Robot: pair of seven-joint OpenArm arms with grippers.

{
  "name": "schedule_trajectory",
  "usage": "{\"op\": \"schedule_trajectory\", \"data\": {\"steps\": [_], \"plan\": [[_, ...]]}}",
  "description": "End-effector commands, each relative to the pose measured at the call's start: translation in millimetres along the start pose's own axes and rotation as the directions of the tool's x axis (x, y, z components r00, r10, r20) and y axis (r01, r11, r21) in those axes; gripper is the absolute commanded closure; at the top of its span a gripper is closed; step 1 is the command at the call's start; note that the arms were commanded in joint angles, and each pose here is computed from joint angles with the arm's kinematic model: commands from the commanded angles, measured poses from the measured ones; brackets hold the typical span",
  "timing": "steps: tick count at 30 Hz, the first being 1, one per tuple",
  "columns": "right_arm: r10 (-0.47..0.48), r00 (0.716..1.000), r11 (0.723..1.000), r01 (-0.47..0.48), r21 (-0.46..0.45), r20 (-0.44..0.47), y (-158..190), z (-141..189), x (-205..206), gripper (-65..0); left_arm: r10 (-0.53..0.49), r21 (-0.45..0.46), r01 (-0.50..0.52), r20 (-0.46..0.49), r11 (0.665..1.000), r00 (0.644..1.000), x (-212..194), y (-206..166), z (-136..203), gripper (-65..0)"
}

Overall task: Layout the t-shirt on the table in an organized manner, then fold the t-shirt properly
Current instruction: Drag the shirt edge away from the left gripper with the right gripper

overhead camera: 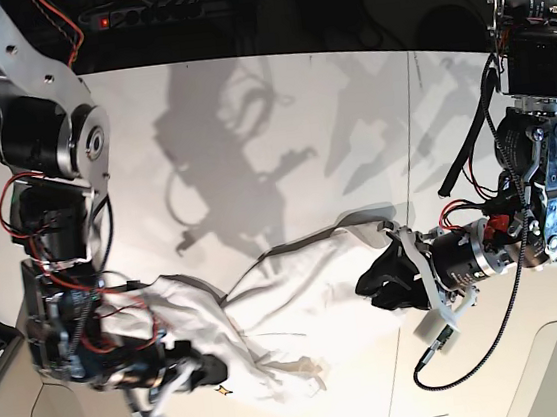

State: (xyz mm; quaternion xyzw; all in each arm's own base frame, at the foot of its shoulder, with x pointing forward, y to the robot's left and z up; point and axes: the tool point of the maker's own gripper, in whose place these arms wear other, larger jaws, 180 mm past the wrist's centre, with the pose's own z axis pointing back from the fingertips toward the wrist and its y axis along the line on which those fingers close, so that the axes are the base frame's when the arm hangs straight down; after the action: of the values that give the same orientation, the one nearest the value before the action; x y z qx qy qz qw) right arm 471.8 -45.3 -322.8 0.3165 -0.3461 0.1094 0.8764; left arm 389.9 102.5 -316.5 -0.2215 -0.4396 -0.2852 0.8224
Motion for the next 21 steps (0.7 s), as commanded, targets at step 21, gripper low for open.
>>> {"op": "schedule_trajectory", "data": {"steps": [21], "plan": [[0.465,0.805,0.681,-0.592,-0.432,-0.37,-53.4,-23.6,-79.0,-33.5,0.037,0.042,-0.036,-0.027,0.998,0.999,-10.7,33.0,16.8,-24.9]]}}
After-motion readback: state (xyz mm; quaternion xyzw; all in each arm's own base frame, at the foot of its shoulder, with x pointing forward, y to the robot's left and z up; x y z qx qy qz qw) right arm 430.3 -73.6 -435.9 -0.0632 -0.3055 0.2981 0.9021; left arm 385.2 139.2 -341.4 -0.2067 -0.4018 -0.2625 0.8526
